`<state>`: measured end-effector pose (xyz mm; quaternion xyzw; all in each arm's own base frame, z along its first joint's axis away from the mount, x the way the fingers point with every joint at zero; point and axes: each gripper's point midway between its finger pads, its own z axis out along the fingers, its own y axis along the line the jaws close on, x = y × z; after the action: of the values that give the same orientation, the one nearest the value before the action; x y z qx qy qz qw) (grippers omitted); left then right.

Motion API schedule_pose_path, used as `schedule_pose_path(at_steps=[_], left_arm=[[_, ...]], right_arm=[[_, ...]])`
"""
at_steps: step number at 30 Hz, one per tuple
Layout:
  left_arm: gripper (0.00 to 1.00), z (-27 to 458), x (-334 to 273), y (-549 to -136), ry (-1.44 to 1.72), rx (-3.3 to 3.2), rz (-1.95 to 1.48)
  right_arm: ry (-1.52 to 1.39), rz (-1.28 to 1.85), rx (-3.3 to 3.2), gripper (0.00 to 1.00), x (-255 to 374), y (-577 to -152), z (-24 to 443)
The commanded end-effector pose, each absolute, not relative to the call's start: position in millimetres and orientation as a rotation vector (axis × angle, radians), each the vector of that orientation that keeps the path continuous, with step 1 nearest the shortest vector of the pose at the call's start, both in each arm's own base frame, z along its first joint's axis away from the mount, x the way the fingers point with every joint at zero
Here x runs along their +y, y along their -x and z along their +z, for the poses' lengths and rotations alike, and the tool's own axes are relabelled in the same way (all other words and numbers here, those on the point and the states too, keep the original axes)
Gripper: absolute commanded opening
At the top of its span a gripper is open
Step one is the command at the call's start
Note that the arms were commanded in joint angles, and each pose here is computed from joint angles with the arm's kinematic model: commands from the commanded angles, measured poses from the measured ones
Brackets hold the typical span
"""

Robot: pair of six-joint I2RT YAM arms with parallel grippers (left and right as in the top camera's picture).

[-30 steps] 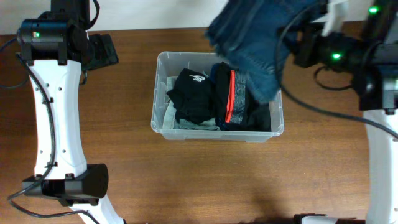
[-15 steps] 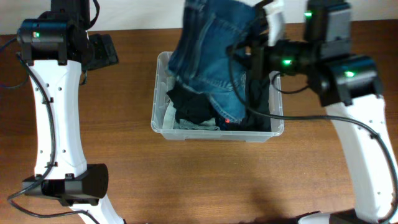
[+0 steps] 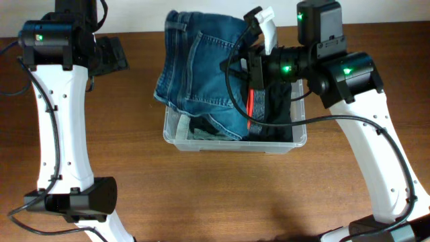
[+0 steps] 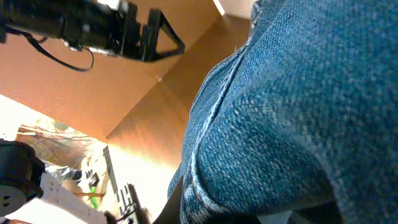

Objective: Pack container
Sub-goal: 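Lower the blue jeans onto the container's left side and press down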

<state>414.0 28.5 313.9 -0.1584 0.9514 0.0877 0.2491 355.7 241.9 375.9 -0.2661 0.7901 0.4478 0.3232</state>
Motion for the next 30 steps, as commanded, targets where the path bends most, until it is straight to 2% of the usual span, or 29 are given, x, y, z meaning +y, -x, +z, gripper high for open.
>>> schedule_pose_path(at_steps=[1, 8, 24, 30], left_arm=[[0.99, 315.6, 30.1, -413.0, 0.432, 2.586, 0.252], [0.99, 315.6, 30.1, -413.0, 0.432, 2.586, 0.252], [0.99, 315.6, 30.1, -413.0, 0.432, 2.586, 0.252], [0.99, 315.6, 30.1, -413.0, 0.432, 2.586, 0.252]], right_arm=[[0.792, 1.227, 1.967, 0.04, 250.5, -344.2, 400.5], [0.780, 1.285, 2.041, 0.04, 255.4, -351.0, 377.3], [0.834, 1.460, 1.922, 0.04, 266.1, -340.4, 402.5], [0.803, 1.445, 1.968, 0.04, 264.4, -342.4, 395.5]])
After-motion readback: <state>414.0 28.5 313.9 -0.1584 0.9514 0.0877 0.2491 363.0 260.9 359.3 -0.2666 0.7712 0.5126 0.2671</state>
